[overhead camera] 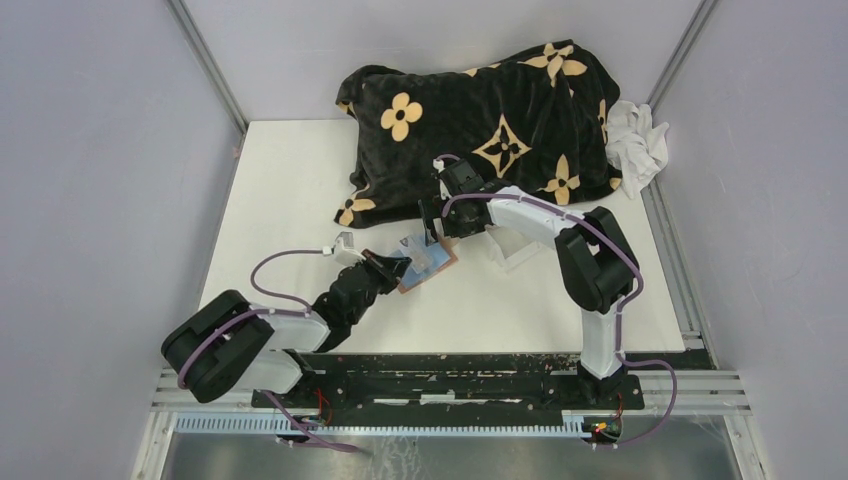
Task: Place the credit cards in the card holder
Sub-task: Insert the credit card into the card holder.
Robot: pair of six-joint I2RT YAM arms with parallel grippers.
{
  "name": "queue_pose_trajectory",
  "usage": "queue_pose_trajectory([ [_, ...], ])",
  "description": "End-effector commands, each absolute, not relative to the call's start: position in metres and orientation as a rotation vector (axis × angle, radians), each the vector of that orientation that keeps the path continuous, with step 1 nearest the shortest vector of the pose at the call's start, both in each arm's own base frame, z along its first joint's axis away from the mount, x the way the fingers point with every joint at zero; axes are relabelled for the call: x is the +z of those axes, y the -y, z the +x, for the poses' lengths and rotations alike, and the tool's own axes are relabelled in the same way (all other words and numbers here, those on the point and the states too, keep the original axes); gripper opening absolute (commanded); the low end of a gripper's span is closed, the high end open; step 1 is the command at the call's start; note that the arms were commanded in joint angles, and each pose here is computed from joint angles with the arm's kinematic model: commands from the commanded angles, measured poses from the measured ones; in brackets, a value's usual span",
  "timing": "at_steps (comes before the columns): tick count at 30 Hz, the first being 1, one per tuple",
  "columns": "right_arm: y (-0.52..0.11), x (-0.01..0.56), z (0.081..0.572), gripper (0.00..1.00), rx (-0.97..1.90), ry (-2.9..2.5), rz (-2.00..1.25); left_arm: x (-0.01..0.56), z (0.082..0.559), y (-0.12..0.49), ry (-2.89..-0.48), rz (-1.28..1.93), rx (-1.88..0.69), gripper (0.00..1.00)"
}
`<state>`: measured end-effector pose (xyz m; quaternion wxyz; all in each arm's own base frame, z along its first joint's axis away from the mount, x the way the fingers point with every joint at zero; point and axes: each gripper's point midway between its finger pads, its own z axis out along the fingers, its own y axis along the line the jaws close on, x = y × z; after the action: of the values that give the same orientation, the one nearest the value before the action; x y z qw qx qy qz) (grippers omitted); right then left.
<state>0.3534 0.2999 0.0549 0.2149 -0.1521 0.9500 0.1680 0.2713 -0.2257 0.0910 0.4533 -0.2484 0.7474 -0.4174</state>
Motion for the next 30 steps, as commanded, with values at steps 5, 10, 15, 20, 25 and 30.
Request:
queue_pose_trajectory([
  [5, -0.307, 0.098, 0.365, 0.99, 0.533, -2.516, -0.392, 0.104, 0.284, 0.241, -1.792, -0.589, -1.060, 0.03],
  [10, -0.306, 0.098, 0.366, 0.99, 0.532, -2.513, -0.386, 0.097, 0.287, 0.245, -1.802, -0.591, -1.057, 0.03],
  [15, -0.304, 0.098, 0.368, 0.99, 0.529, -2.513, -0.378, 0.095, 0.291, 0.251, -1.807, -0.587, -1.057, 0.03],
  [20, -0.302, 0.094, 0.369, 0.99, 0.536, -2.519, -0.362, 0.095, 0.295, 0.258, -1.810, -0.576, -1.061, 0.03],
  [25, -0.301, 0.095, 0.370, 0.99, 0.551, -2.512, -0.342, 0.091, 0.298, 0.262, -1.821, -0.572, -1.055, 0.03],
  [30, -0.302, 0.095, 0.371, 0.99, 0.550, -2.517, -0.351, 0.084, 0.299, 0.265, -1.836, -0.572, -1.052, 0.03],
])
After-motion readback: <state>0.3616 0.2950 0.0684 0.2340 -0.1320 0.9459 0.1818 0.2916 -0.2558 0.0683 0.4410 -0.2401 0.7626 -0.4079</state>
